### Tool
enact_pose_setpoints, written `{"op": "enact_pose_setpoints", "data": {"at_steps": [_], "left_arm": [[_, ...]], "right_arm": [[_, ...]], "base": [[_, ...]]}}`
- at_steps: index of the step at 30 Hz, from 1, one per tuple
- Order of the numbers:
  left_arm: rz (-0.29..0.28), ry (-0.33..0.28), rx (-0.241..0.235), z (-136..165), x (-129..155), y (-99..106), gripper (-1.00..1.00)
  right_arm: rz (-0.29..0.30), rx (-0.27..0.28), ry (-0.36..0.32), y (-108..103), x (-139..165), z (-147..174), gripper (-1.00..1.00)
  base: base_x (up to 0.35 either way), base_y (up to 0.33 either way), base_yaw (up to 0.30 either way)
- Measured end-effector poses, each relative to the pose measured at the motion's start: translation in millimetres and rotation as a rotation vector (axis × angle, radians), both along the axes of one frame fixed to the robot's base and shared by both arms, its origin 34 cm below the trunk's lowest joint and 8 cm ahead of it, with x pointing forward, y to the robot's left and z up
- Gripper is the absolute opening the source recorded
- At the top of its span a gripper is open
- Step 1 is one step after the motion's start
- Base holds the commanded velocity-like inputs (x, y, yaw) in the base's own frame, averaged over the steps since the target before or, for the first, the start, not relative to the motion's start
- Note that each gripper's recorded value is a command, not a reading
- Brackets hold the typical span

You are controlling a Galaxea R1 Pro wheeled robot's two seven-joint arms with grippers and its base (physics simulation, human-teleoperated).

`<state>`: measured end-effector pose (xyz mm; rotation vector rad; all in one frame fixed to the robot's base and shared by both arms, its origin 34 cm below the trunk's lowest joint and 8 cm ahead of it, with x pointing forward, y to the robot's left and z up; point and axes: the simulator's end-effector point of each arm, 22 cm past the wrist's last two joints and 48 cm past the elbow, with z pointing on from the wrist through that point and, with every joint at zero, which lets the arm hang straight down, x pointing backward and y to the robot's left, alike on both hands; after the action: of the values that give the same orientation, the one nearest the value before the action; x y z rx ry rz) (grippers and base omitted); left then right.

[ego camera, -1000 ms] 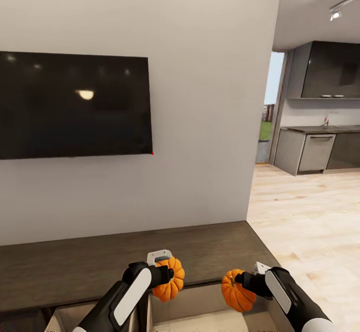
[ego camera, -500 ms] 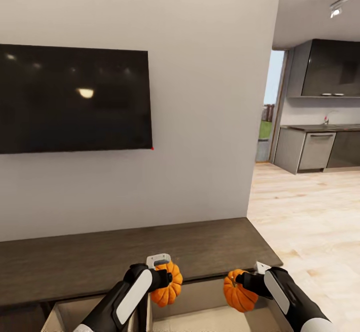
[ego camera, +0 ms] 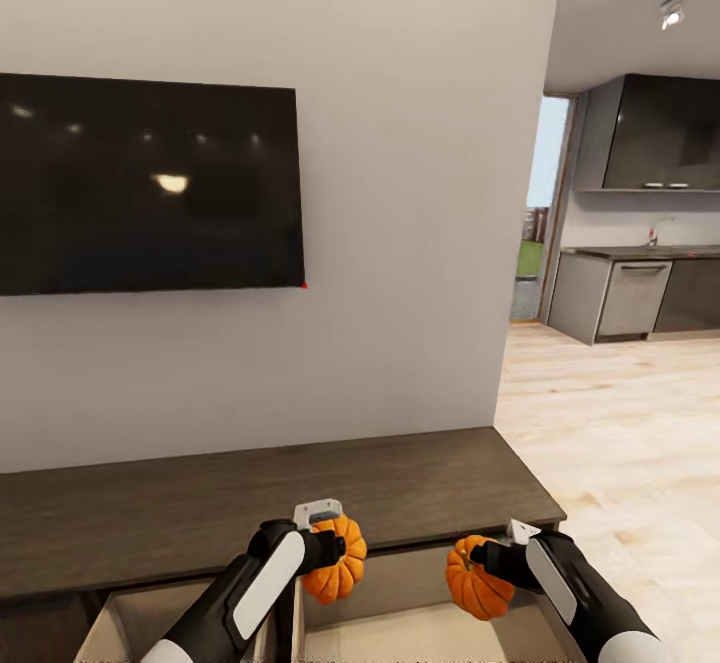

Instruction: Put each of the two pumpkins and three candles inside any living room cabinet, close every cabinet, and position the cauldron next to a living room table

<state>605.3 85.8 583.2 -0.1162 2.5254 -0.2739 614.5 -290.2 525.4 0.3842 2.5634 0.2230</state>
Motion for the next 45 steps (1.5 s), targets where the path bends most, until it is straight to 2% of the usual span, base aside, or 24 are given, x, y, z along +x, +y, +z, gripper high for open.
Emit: {"op": "enact_pose_setpoints", "data": {"at_steps": [12, 16, 20, 32, 37, 45], "left_arm": [[-0.008, 0.015, -0.018, -27, -6, -9, -1.00], [-0.009, 0.053, 0.000, -48, -11, -11, -1.00], [-0.013, 0.061, 0.005, -60, -14, -15, -1.00], [-0.022, 0.049, 0.014, -91, -23, -27, -1.00], [-0.013, 0.030, 0.017, -102, -23, -27, -1.00], [0.023, -0.001, 0.013, -120, -21, -22, -1.00]], "right_arm": [[0.001, 0.003, -0.002, 1, -5, -25, -1.00], [0.001, 0.003, -0.002, 1, -6, -34, -1.00], [0.002, 0.003, -0.003, 1, -8, -42, -1.00], [0.001, 0.004, -0.009, 1, -13, -67, -1.00], [-0.010, -0.001, -0.043, -1, -9, -75, -1.00], [-0.014, -0.005, -0.052, -2, -12, -92, -1.00]], "base": [[0.000, 0.000, 0.000], [0.000, 0.000, 0.000], [0.000, 0.000, 0.000], [0.000, 0.000, 0.000], [0.000, 0.000, 0.000], [0.000, 0.000, 0.000]]}}
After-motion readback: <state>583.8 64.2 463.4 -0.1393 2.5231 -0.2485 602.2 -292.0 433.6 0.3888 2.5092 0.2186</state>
